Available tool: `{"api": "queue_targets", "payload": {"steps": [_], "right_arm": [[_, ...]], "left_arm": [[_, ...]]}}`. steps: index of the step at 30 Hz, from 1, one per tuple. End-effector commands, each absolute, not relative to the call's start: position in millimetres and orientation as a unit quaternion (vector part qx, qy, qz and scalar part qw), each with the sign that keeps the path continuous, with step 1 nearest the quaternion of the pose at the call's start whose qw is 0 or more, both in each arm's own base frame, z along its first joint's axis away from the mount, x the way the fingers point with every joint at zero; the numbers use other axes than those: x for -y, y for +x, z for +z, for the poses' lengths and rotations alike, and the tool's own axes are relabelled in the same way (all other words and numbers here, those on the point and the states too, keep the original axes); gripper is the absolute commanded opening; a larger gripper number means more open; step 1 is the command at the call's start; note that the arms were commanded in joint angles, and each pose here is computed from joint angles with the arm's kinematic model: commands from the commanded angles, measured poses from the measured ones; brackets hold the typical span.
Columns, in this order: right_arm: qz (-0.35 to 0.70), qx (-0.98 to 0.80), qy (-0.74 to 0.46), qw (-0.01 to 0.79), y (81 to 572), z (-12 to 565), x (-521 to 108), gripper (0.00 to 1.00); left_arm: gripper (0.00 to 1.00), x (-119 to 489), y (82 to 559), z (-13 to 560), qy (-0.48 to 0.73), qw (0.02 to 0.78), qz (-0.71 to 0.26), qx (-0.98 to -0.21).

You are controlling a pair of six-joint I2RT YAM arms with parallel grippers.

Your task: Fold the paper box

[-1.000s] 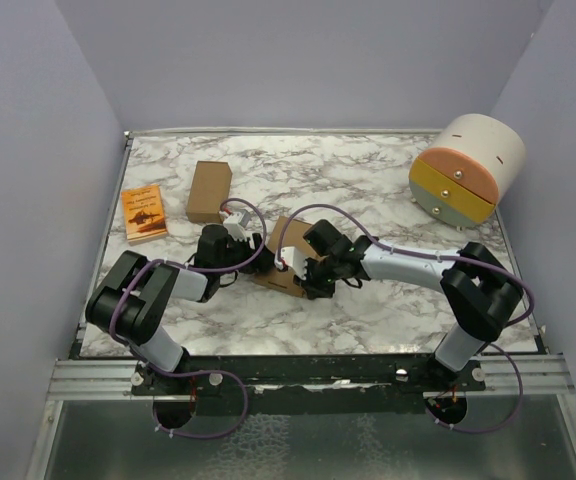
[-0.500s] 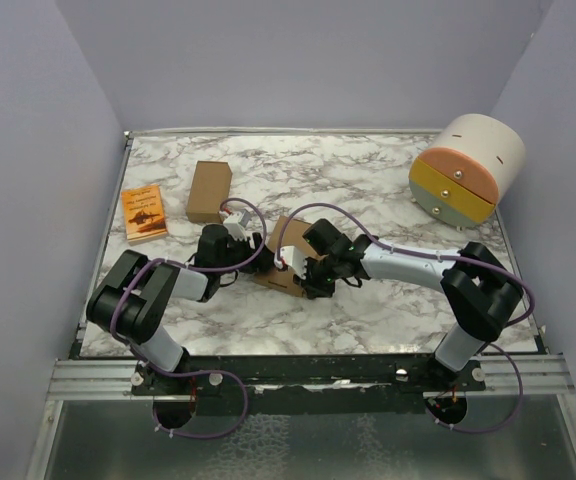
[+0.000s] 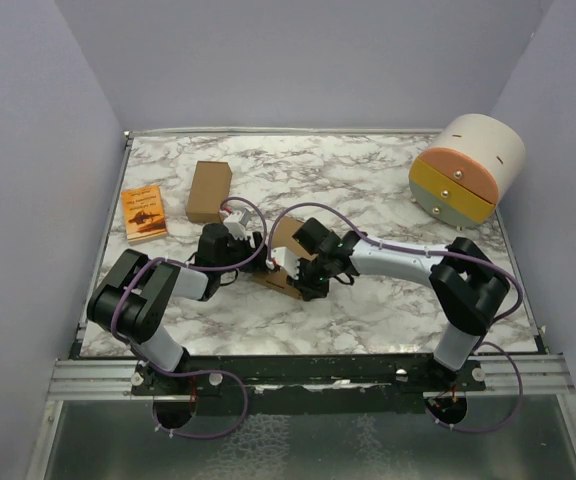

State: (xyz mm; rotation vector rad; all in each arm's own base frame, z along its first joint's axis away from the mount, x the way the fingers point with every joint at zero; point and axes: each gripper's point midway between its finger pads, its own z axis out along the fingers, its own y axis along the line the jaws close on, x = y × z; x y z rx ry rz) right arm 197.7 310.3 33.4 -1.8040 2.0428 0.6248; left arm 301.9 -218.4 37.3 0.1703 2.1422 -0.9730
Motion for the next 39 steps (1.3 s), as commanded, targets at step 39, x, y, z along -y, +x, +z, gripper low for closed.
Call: {"api": "queue_targets", "payload": {"steps": [39], "right_arm": [[0.241,-0.733,-0.61,0.181,205,65,-330,0.24]], "left_arm": [[0.62,214,279,15,0.058,0.327,-0.374,-0.866]]}}
